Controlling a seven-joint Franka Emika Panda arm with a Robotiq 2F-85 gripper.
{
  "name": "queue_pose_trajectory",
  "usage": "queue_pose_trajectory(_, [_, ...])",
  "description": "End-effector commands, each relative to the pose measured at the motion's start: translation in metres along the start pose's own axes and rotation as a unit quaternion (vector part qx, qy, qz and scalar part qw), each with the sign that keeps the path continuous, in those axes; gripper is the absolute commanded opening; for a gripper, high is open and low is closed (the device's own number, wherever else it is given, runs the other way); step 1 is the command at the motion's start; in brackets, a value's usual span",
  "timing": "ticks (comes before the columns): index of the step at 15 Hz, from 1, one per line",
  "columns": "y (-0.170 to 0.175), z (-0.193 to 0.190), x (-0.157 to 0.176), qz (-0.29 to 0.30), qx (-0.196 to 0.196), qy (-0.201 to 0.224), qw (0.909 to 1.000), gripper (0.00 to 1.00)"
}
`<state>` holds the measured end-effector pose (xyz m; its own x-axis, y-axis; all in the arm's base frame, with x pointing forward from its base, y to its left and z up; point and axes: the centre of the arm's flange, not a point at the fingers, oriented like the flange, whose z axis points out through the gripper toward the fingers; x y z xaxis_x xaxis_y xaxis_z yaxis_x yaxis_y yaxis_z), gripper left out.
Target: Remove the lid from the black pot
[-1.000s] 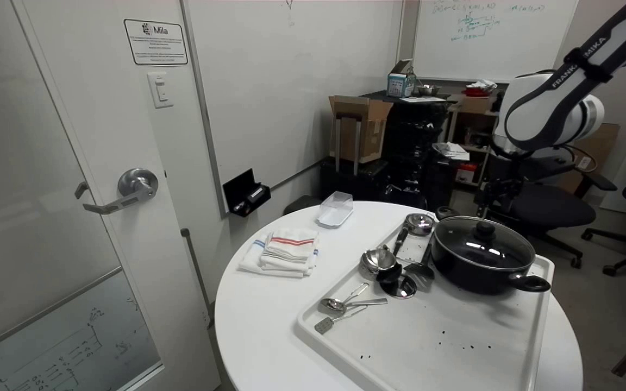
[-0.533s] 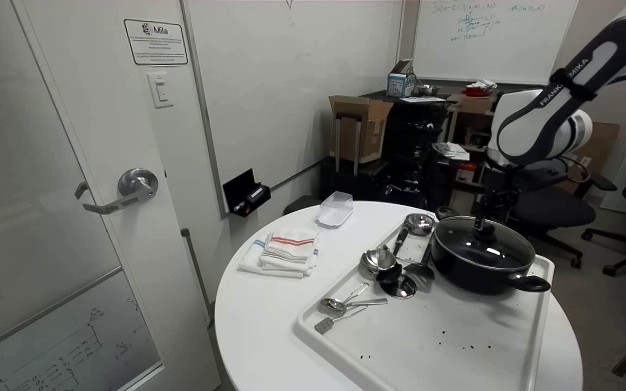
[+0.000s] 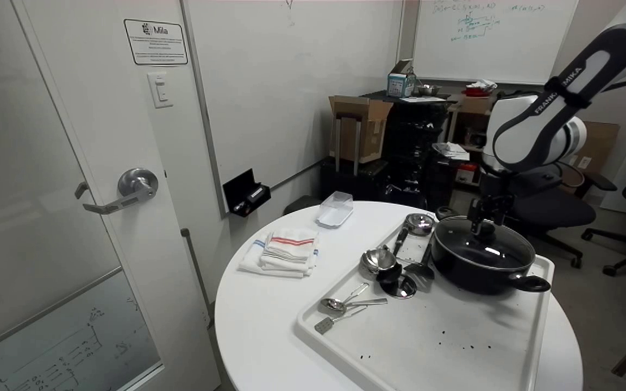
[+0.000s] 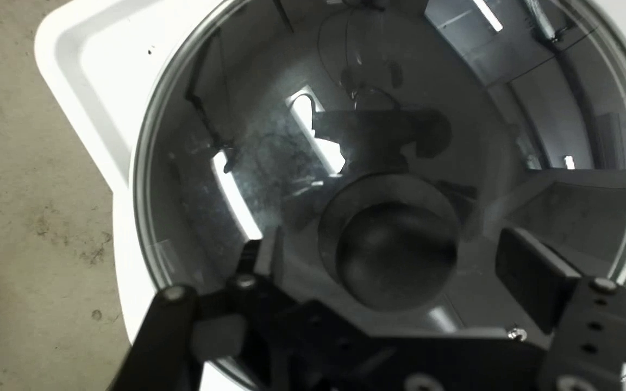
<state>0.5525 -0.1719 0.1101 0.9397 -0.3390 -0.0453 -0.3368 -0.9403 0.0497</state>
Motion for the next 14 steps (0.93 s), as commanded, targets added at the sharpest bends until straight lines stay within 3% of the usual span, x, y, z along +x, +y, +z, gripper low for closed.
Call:
queue_pose_trajectory(1, [-0.007, 0.002, 0.007, -0.004, -0.009, 0.015, 0.9998, 0.73])
queue_pose_trajectory(3, [-0.008, 0.0, 0.006, -0.007, -0.007, 0.014, 0.9999, 0.64])
queue_pose_trajectory(8, [-0.008, -0.007, 0.007, -0.003, 0.0, 0.015, 0.9999, 0.26])
queue_pose_trajectory(14, [-0.006, -0.022, 0.0, -0.006, 0.007, 0.013, 0.9999, 0.25])
